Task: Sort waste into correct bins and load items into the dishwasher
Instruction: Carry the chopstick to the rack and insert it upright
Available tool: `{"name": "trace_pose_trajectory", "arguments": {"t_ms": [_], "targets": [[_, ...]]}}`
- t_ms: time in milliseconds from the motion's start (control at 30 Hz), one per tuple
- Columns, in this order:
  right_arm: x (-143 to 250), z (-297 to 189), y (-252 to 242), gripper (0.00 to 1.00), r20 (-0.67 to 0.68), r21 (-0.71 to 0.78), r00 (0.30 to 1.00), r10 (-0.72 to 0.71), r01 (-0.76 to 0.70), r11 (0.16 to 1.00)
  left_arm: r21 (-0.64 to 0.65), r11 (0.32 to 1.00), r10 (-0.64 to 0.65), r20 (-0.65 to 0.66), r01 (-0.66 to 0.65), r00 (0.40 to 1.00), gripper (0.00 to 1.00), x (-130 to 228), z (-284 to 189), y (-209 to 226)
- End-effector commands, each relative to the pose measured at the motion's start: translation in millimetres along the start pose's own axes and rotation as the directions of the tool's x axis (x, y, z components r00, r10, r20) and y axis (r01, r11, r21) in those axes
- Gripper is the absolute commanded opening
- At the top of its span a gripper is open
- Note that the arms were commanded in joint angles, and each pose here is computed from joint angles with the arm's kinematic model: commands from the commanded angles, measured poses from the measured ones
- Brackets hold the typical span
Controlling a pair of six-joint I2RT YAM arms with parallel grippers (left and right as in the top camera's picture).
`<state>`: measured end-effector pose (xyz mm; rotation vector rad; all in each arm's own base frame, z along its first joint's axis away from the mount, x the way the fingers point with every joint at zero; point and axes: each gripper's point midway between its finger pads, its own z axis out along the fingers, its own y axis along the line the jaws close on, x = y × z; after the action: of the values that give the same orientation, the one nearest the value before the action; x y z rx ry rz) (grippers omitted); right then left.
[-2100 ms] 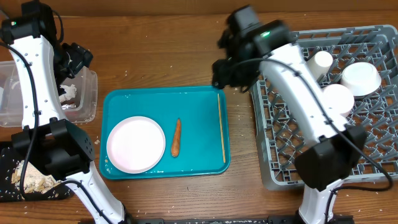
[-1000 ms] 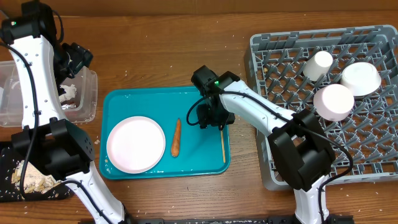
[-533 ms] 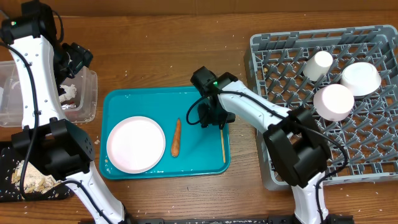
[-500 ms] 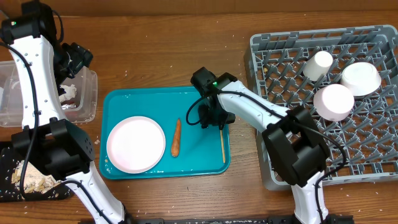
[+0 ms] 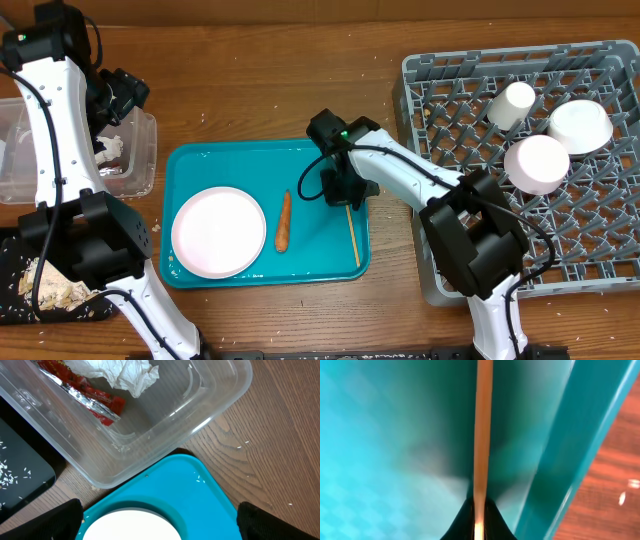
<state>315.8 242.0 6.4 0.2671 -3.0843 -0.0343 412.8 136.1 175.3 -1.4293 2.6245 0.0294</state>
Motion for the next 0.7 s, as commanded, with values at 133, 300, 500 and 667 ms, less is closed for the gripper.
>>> {"name": "trace_pose_trajectory", "arguments": {"t_ms": [133,300,500,667], "targets": [[-52.8,-80.8,-18.7,0.04,0.104,-0.069,0.989,0.102,-0.095,0.993,-0.002,1.0,0.02,0.018,-0.019,1.0,1.0,-1.9,-5.4,2.8],[-91.5,-164.7,-67.7,0.04,0.247,-0.116,0.958,0.148,-0.123,0.986,-0.002,1.0,0.02,0.018,-0.019,1.0,1.0,-1.9,-5.4,2.8],[-115.3,-212.5,-149.3,0.04,0.368,-0.115,0.911,0.186,-0.154,0.981,-0.002,1.0,0.02,0.018,-0.019,1.0,1.0,-1.9,-5.4,2.8],[-110.2,-194.0,-186.5,0.04,0.315,-0.136,0.933,0.174,-0.137,0.981,-0.002,1.0,0.02,0.018,-0.019,1.0,1.0,-1.9,-5.4,2.8]]}}
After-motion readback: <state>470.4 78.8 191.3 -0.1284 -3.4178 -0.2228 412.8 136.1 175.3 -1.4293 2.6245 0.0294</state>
